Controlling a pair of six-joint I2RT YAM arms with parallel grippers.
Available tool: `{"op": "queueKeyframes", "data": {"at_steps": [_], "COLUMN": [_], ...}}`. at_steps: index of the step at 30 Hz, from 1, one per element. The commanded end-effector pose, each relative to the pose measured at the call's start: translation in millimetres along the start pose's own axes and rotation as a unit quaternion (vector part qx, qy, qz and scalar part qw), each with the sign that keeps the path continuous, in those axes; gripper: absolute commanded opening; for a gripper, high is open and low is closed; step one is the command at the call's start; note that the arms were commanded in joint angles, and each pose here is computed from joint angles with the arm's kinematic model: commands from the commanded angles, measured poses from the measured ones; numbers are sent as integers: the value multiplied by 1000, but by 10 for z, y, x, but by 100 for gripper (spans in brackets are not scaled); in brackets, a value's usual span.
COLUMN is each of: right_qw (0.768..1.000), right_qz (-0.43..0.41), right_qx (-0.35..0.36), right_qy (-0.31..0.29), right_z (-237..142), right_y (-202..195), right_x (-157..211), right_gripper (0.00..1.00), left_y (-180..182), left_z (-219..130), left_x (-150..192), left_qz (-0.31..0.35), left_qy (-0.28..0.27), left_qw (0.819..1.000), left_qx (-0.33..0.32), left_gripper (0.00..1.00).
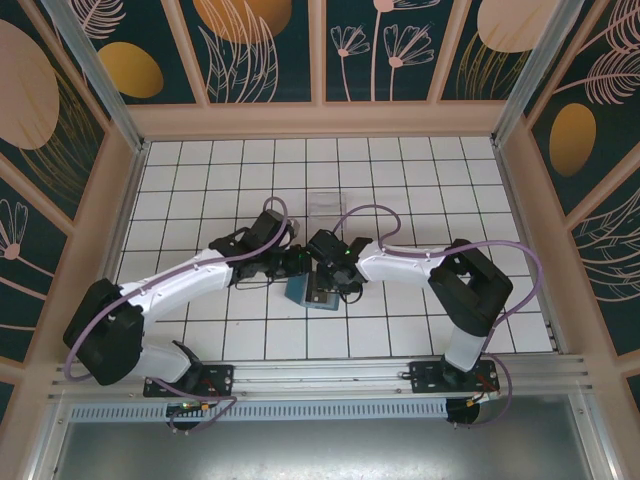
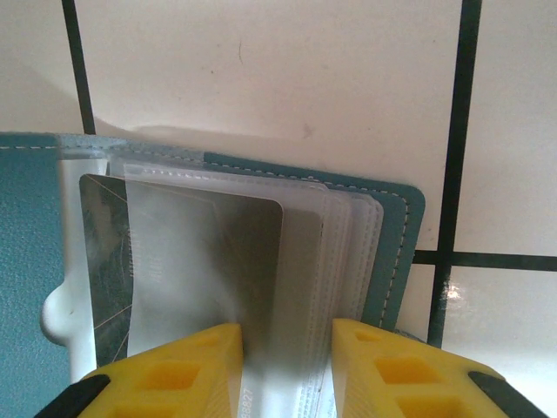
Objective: Take the credit cards out of the card holder
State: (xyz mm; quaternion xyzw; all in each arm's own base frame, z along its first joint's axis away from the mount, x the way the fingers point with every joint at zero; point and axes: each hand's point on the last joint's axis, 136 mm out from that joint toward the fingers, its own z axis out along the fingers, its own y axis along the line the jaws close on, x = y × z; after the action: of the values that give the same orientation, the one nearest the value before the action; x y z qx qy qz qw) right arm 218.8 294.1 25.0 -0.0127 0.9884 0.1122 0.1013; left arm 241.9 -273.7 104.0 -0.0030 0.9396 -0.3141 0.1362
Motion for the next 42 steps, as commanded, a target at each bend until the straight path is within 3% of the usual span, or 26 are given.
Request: {"op": "queueKeyframes", "data": {"at_steps": [1,11,26,42], "right_qw": [999,1000,999,999], "right_qz": [14,15,28,31], "right_qx": [28,11,-31,-34], "right_qy": [-6,-1,5,9], "right_z": [91,109,121,108], "right_y": [-187,-142,-106,-115], "right_x": [17,13,30,44], "right_gripper": [32,31,31,29], "left_y": [105,458,418,528], "left_z": [107,293,413,555], "left_x": [68,268,300,423], "left_qz": [-46,-77,-40,-47], "left_qy": [11,33,46,65], "left_qw": [999,996,994,991], "left_qx": [24,16,90,112], "left_gripper": [22,22,31,28]}}
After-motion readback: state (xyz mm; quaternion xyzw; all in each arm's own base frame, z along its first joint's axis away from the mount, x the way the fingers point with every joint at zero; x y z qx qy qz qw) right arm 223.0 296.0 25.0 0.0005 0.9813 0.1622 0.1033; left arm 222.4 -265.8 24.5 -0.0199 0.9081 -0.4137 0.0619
